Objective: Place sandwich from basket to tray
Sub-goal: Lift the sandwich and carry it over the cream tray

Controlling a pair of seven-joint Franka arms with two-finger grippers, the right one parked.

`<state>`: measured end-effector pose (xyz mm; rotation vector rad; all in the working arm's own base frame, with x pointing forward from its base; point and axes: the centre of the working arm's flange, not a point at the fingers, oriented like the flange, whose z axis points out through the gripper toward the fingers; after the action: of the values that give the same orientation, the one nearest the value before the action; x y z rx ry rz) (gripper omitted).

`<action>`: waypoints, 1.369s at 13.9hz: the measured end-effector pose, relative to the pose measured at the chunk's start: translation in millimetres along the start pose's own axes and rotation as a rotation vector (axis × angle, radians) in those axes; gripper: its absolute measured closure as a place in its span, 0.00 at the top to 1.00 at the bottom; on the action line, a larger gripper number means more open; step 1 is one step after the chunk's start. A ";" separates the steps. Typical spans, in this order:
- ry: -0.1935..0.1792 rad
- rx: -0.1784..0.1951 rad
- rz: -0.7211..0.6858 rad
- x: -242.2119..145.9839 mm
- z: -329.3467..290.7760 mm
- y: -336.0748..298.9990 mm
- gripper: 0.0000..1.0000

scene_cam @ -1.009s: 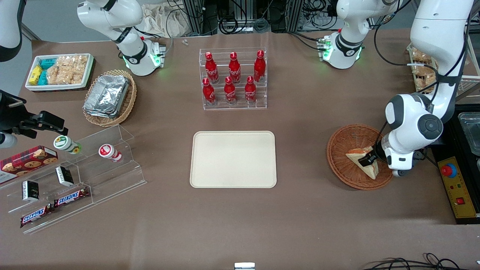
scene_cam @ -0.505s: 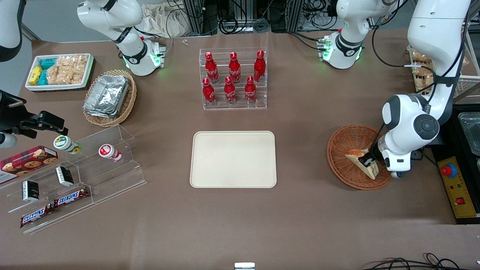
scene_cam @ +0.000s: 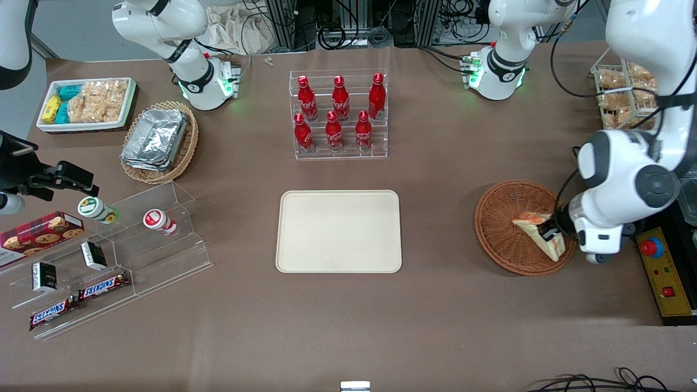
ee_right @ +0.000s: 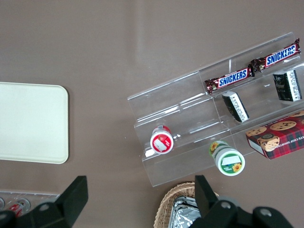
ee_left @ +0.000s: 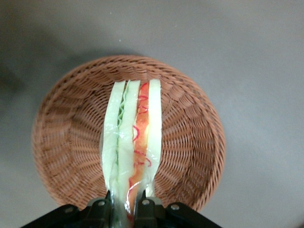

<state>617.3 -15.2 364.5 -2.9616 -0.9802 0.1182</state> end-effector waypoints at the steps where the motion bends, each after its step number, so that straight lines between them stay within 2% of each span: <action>1: -0.014 0.013 0.075 -1.0 -29.3 4.0 0.18; 3: -0.027 0.019 0.261 -7.5 -87.4 15.6 0.18; 6: 0.009 -0.022 0.477 -29.9 -166.6 42.5 0.18; 8: 0.010 -0.061 0.543 -62.1 -186.8 73.0 0.18; 10: -0.033 -0.092 0.537 -92.2 -180.0 103.0 0.18; 14: -0.145 -0.071 0.570 -149.1 -123.8 169.2 0.18; 15: -0.160 -0.073 0.581 -158.2 -106.2 184.3 0.18; 19: -0.192 -0.119 0.629 -202.1 -21.5 251.7 0.18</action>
<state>607.0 -337.7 388.4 -3.2963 -0.0225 0.3664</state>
